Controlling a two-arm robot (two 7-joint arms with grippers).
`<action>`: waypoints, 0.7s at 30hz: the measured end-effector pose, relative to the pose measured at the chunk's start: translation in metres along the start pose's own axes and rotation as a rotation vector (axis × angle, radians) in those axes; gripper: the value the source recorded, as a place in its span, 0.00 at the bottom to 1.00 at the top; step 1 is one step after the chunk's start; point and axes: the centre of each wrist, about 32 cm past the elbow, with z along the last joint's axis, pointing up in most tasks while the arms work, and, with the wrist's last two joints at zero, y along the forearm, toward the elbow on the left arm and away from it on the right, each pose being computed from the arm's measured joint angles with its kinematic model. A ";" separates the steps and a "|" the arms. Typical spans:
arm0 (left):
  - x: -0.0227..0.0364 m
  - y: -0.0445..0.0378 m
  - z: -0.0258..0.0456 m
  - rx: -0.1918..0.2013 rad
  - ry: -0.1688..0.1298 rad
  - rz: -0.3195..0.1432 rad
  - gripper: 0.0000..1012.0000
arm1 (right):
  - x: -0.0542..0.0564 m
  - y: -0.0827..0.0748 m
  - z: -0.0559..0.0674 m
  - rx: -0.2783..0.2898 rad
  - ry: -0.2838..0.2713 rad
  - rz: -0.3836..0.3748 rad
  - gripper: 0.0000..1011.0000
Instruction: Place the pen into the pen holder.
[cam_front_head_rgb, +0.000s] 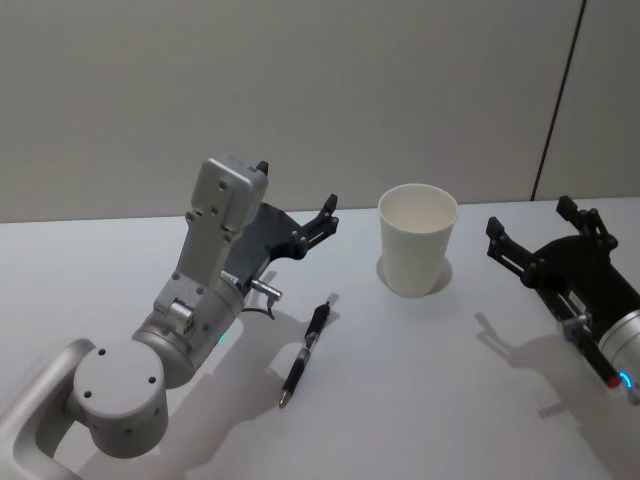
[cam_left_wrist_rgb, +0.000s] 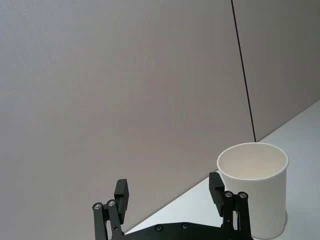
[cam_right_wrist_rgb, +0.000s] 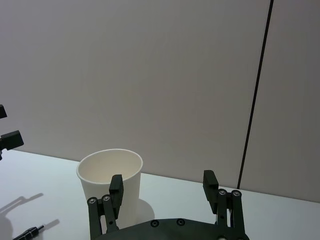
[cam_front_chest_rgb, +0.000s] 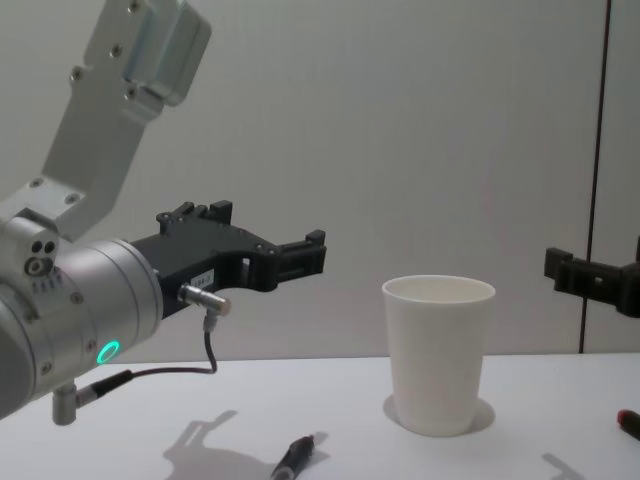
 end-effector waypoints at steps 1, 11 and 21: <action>0.0000 0.0000 0.0000 0.000 0.000 0.000 0.99 | 0.000 0.000 0.000 0.000 0.000 0.000 0.99; 0.0000 0.0000 0.0000 0.000 0.000 0.000 0.99 | 0.003 -0.001 0.000 -0.011 -0.007 -0.002 0.99; 0.0000 0.0000 0.0000 0.000 0.000 0.000 0.99 | 0.003 -0.011 0.000 -0.032 -0.012 -0.036 0.99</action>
